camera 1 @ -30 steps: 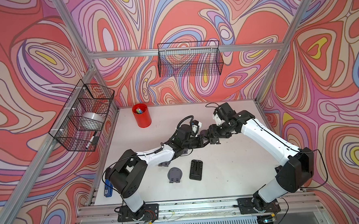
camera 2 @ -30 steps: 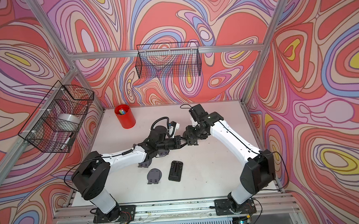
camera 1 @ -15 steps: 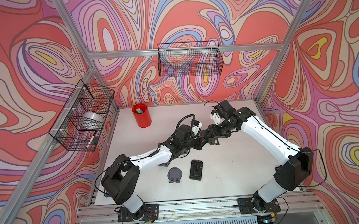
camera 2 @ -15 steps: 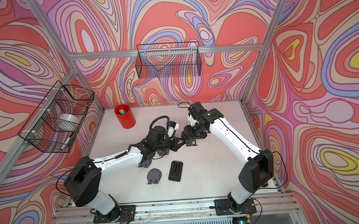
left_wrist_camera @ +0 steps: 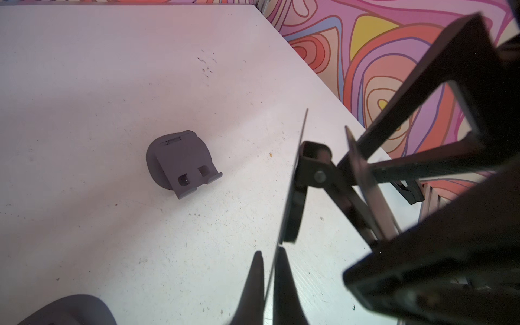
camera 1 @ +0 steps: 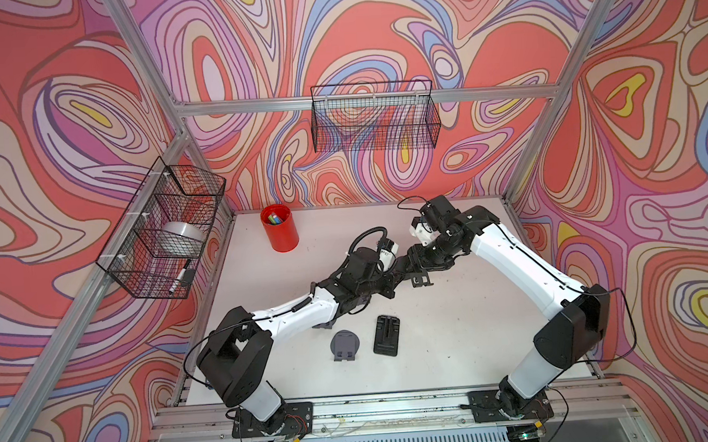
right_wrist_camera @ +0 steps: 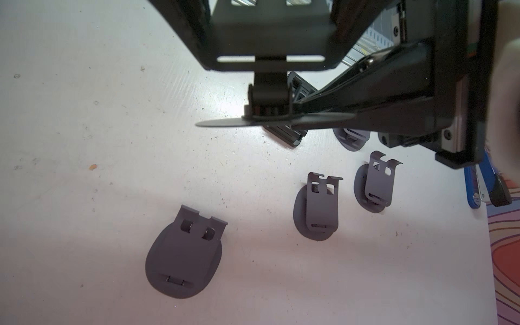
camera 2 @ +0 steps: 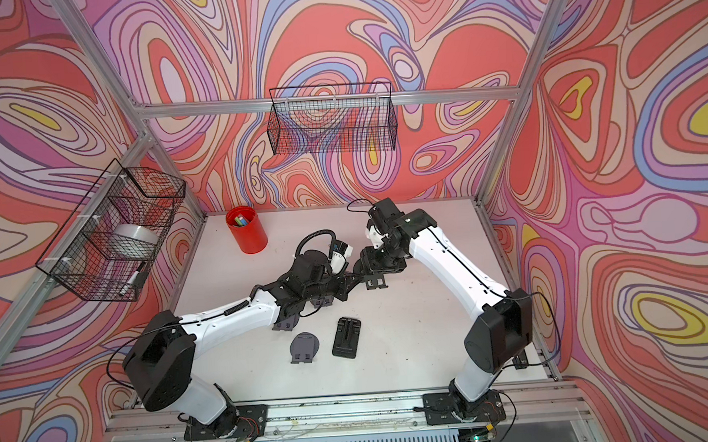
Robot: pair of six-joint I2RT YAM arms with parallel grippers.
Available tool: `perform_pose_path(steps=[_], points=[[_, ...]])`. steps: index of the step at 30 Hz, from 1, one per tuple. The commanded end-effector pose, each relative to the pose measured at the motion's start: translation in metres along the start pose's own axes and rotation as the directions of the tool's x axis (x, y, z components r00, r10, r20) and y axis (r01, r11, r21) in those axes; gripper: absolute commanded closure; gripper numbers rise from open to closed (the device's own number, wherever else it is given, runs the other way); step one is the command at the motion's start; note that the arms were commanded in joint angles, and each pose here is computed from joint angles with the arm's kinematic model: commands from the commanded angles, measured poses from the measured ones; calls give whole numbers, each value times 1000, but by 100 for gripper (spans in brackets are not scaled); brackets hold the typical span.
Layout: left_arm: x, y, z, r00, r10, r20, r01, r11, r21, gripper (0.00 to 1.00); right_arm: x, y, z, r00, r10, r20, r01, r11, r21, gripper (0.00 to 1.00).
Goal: Open the phone stand
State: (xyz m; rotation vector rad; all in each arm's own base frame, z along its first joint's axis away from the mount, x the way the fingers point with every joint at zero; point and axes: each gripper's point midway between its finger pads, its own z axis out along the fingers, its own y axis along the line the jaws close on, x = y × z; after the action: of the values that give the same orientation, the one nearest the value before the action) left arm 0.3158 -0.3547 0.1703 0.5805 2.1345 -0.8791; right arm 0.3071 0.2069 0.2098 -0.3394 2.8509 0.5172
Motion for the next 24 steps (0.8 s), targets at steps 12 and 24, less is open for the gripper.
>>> perform_pose_path(steps=[12, 24], points=[[12, 22, -4, 991, -133, 27, 134, 990, -37, 79, 26, 7, -16, 996, 12, -84, -13, 1000, -18, 89], [-8, -6, -8, 974, -203, 97, 189, 973, 135, 73, 28, 7, -15, 996, 16, -83, -18, 1000, -23, 89]])
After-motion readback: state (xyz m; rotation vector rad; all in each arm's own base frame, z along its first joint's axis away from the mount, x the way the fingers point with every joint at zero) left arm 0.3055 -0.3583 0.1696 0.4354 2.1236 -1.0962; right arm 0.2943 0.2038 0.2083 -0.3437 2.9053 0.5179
